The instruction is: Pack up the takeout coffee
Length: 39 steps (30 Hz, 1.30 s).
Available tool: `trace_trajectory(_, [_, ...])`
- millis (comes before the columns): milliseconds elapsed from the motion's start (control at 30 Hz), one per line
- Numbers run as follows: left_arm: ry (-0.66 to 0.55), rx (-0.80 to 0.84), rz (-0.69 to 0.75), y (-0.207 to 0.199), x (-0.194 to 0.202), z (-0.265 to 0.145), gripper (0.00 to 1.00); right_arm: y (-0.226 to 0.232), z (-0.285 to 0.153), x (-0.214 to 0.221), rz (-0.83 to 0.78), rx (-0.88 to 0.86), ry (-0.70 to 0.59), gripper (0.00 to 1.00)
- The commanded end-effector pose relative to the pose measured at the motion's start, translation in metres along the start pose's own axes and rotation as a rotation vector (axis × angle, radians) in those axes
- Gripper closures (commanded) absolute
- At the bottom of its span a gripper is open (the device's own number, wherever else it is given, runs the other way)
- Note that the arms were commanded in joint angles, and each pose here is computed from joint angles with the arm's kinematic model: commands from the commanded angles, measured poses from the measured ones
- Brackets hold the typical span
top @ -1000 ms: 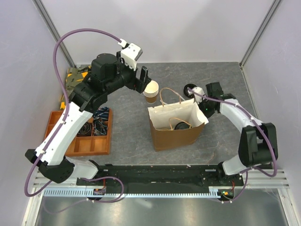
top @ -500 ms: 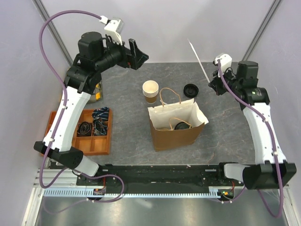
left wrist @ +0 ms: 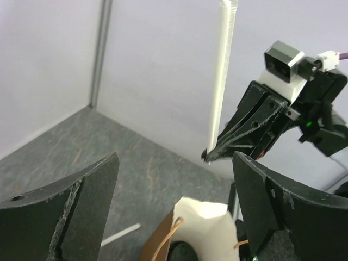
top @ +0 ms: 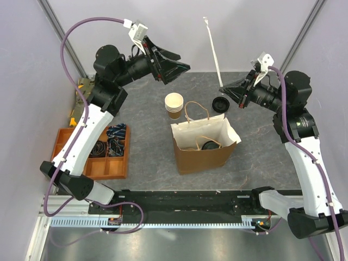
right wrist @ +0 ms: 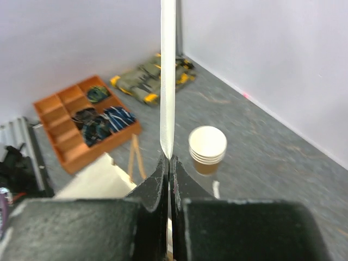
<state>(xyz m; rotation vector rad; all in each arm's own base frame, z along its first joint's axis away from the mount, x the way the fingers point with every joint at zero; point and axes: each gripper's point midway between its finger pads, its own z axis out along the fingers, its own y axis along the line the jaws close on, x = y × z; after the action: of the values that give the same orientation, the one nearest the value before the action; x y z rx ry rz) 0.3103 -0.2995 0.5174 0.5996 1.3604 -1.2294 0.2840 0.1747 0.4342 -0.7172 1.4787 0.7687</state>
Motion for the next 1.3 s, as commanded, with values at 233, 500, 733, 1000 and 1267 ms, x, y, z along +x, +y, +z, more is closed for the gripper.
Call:
trace_trajectory(233, [-0.152,0.156,0.006,-0.048,-0.036,0.018,0.11,0.054,0.007,-0.015,0.026,-0.174,-0.065,1.0])
trace_trajectory(500, [-0.176,0.162,-0.007,-0.053,-0.047,0.017,0.16,0.081,0.009,-0.007,0.003,-0.225,-0.035,1.0])
trace_trajectory(733, [-0.196,0.22,-0.012,-0.074,-0.066,0.013,0.34,0.09,0.013,0.003,-0.003,-0.241,-0.01,1.0])
trace_trajectory(1000, [-0.162,0.222,-0.05,-0.079,-0.054,0.004,0.98,0.08,0.02,0.0,0.036,-0.18,-0.007,0.97])
trace_trajectory(1267, [-0.063,0.252,0.117,-0.086,-0.01,-0.024,0.98,0.055,0.005,-0.027,0.034,0.018,-0.03,0.02])
